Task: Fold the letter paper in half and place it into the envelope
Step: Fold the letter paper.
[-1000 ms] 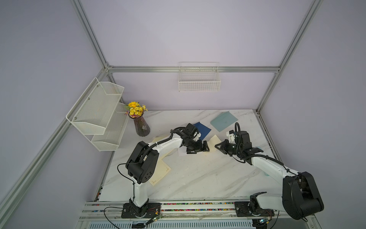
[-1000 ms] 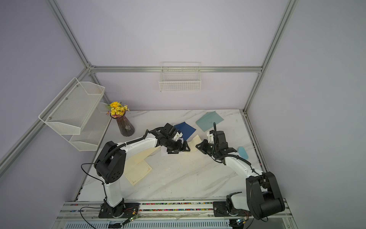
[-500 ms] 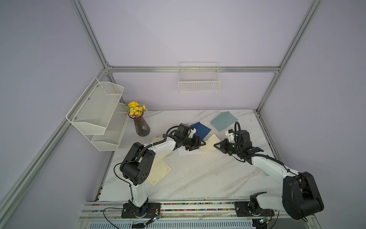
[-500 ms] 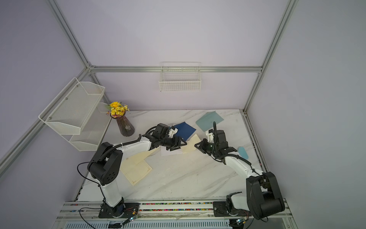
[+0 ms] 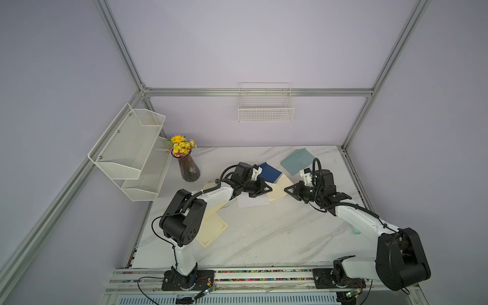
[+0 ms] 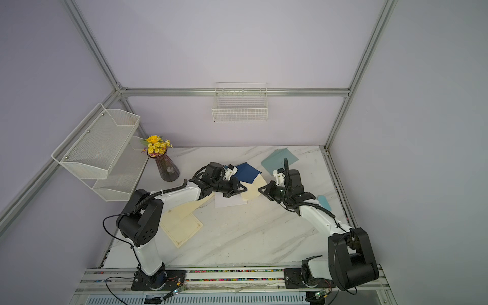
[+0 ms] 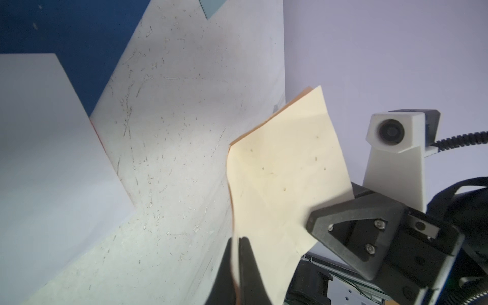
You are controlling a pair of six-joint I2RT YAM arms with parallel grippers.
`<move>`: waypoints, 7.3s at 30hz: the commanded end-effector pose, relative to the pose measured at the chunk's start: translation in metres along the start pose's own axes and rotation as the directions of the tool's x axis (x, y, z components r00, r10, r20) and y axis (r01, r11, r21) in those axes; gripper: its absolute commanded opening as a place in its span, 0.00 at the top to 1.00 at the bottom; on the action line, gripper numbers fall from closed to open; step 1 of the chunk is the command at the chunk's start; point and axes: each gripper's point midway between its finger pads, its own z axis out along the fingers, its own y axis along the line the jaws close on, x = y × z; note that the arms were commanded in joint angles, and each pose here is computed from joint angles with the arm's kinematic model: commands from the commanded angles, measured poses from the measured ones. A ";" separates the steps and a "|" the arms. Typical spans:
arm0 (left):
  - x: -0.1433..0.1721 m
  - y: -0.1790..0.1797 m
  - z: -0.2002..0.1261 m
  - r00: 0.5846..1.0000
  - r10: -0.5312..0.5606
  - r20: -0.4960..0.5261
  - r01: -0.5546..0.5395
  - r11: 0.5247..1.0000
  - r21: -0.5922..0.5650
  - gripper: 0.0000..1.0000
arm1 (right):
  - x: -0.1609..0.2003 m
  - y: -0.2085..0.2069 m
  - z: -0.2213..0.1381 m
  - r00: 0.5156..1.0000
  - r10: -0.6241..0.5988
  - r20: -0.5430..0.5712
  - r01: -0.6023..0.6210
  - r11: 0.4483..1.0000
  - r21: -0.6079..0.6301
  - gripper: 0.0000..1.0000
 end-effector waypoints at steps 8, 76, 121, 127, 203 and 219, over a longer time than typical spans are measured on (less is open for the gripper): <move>-0.036 -0.017 -0.010 0.995 0.010 0.100 -0.009 1.000 -0.016 1.00 | -0.011 -0.002 0.015 0.986 0.162 0.030 -0.163 0.986 0.031 0.27; -0.058 -0.006 -0.040 0.856 -0.337 0.392 0.261 0.936 0.234 1.00 | 0.008 0.044 0.072 0.931 0.353 0.087 -0.329 0.920 -0.212 0.83; -0.021 -0.001 -0.064 0.875 -0.323 0.361 0.269 0.944 0.193 1.00 | -0.004 0.044 0.061 0.949 0.281 0.141 -0.256 0.951 -0.172 0.76; -0.018 -0.001 -0.066 0.877 -0.322 0.357 0.269 0.944 0.193 1.00 | -0.006 0.041 0.060 0.950 0.277 0.144 -0.253 0.953 -0.166 1.00; -0.041 -0.032 -0.071 0.929 -0.109 0.354 0.082 0.992 0.093 1.00 | -0.024 0.029 0.019 0.927 0.374 0.035 -0.361 0.913 -0.188 0.31; -0.074 -0.027 -0.054 0.873 -0.196 0.446 0.103 0.969 0.223 1.00 | -0.014 0.044 0.040 0.887 0.462 0.008 -0.447 0.863 -0.236 0.26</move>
